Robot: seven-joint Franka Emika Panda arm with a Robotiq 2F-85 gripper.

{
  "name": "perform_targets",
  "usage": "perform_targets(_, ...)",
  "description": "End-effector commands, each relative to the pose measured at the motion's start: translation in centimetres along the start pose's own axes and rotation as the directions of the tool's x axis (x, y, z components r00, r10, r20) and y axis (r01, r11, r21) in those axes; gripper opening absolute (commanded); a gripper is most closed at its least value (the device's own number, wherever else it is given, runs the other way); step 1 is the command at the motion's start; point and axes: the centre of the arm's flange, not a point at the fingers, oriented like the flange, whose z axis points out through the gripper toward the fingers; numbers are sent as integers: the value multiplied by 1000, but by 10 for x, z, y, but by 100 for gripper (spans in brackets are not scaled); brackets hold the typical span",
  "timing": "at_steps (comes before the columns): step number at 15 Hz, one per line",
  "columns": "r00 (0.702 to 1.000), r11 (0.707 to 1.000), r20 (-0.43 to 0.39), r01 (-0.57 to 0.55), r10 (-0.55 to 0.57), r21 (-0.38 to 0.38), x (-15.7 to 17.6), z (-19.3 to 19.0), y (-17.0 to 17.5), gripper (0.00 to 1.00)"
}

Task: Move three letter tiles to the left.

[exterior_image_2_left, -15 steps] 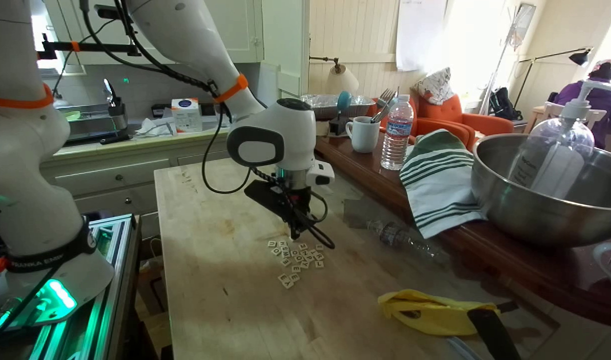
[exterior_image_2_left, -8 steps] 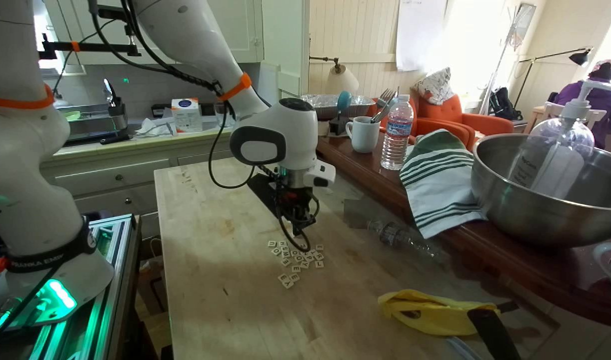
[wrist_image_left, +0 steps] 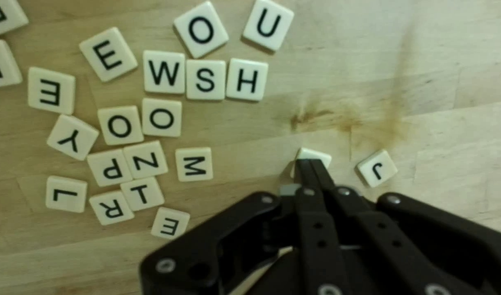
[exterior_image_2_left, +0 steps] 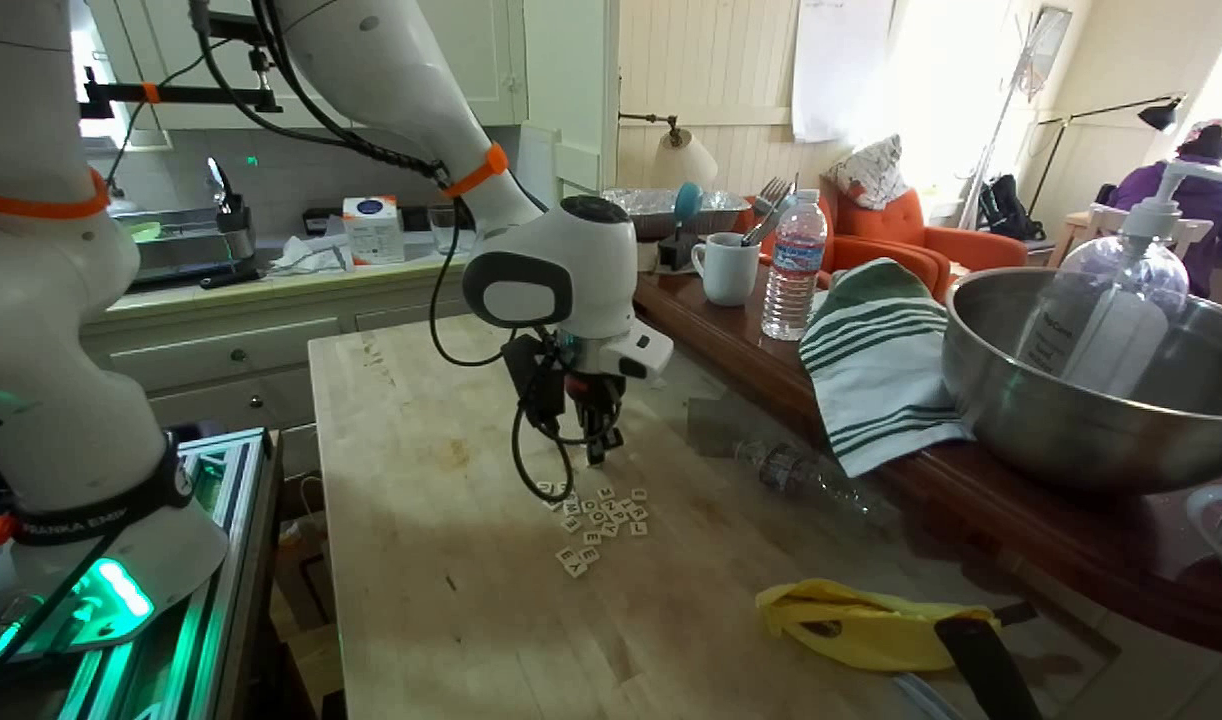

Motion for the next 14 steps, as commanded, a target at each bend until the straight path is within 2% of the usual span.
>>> perform_targets(1,995,994,6,-104,104,24,6,9,-4,0)
perform_targets(14,962,961,22,-273,273,35,10,10,-12,0)
